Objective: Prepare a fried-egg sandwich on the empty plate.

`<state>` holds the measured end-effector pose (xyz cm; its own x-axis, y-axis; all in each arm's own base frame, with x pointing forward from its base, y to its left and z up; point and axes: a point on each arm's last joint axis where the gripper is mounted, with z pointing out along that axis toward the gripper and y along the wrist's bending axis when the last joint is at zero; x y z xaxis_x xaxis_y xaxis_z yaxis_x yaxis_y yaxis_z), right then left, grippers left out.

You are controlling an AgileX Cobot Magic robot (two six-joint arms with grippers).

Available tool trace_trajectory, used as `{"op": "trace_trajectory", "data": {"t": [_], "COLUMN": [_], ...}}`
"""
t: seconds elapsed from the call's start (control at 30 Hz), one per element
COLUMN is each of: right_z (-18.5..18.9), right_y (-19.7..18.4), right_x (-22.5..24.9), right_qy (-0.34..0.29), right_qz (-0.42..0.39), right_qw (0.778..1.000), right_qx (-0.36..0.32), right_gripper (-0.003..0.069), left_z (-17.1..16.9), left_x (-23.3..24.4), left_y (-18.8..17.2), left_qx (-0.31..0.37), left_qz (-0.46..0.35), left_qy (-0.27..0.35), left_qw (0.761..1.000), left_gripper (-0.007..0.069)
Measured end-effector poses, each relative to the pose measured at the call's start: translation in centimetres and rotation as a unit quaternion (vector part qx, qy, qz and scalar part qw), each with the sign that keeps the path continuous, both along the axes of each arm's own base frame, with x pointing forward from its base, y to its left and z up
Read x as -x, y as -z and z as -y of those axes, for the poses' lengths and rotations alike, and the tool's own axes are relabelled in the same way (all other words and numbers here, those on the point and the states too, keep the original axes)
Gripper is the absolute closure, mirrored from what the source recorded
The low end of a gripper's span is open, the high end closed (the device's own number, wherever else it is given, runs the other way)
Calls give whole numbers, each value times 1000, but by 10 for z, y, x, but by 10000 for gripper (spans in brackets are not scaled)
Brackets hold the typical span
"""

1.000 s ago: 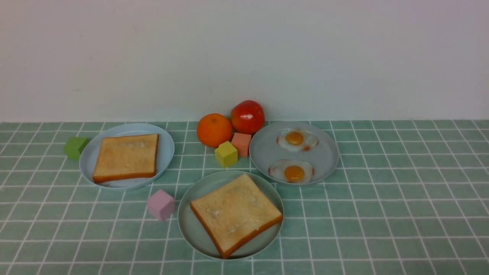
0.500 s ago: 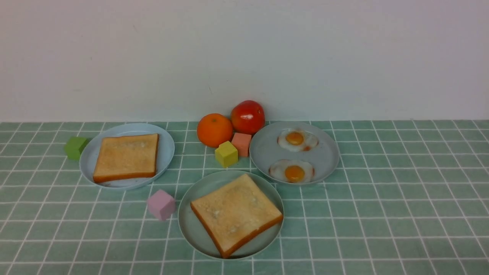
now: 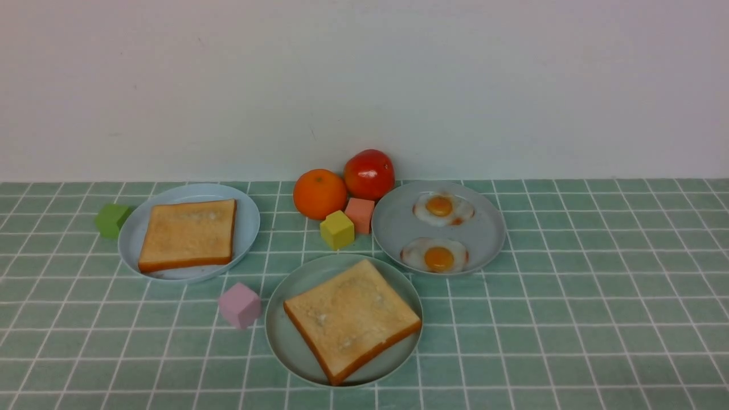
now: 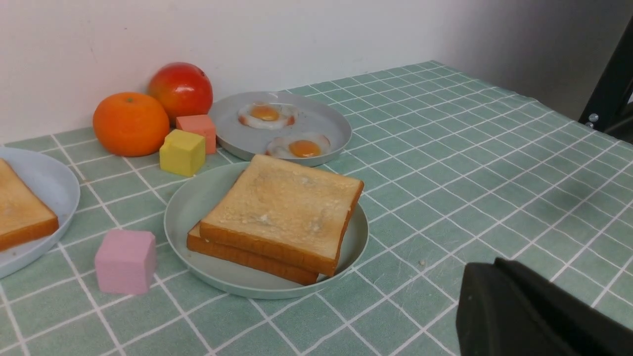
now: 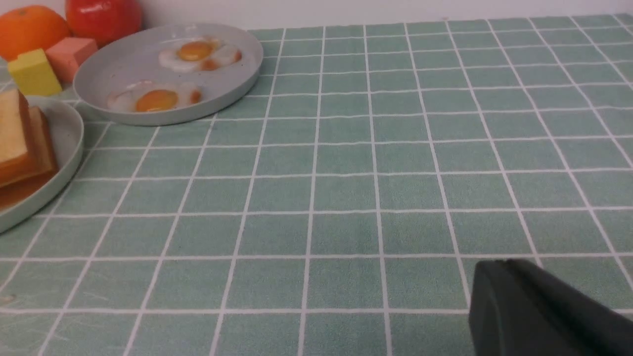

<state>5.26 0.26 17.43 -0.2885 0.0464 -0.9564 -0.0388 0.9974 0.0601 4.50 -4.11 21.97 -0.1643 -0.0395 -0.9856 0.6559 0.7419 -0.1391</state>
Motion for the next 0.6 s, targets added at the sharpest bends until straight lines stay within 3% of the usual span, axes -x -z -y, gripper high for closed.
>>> {"op": "trace_trajectory", "data": {"t": [0.6], "right_z": [0], "right_y": [0], "right_x": [0], "right_qy": [-1], "right_qz": [-1], "right_qw": [1000], "right_qx": [3], "right_gripper": [670], "left_z": [0], "left_x": [0], "left_y": [0], "left_qx": [0], "left_qz": [0], "left_qy": [0], "left_qw": [1000], "left_gripper": [625]}}
